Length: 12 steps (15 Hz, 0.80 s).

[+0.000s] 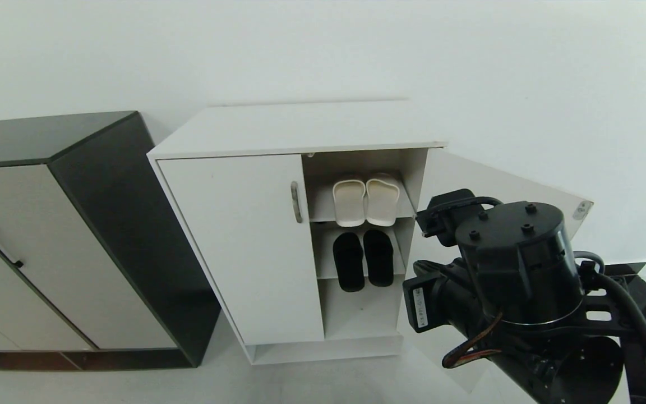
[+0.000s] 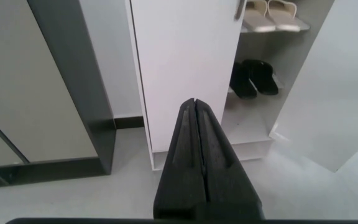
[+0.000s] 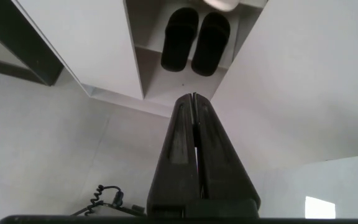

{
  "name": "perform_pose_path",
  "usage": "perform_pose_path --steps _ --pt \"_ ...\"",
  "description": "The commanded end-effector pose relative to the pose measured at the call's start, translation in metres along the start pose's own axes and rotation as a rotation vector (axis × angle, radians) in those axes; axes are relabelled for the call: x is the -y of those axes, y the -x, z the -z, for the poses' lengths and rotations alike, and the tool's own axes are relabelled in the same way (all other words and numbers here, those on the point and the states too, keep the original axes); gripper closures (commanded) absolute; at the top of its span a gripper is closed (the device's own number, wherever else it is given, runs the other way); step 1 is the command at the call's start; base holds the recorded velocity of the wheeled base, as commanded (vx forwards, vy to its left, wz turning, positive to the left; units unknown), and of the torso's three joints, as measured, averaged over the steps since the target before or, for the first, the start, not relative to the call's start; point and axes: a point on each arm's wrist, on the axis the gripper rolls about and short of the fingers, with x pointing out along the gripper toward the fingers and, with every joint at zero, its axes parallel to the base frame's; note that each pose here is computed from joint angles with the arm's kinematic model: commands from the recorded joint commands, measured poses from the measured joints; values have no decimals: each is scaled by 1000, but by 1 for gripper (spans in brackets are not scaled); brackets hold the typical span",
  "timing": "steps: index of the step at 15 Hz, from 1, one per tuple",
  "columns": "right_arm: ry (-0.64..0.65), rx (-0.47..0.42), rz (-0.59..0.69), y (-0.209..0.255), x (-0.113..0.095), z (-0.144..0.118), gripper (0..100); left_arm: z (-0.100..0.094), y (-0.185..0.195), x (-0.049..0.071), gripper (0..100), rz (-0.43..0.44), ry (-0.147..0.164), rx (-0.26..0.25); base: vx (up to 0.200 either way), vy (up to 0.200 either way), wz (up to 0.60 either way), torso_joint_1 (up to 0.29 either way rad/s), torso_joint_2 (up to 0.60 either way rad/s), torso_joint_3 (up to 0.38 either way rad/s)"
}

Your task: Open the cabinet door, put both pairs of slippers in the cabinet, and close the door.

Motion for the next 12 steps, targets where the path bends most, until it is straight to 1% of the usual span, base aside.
perform_pose_path --steps 1,5,12 --pt "1 -1 0 0 0 0 100 0 0 0 100 -1 1 -1 0 0 0 178 -500 -305" --pt "0 0 -1 0 0 0 100 0 0 0 100 1 0 -1 0 0 0 199 -505 -305" --pt "-1 -1 4 -1 1 0 100 0 0 0 100 1 0 -1 0 0 0 231 -551 -316"
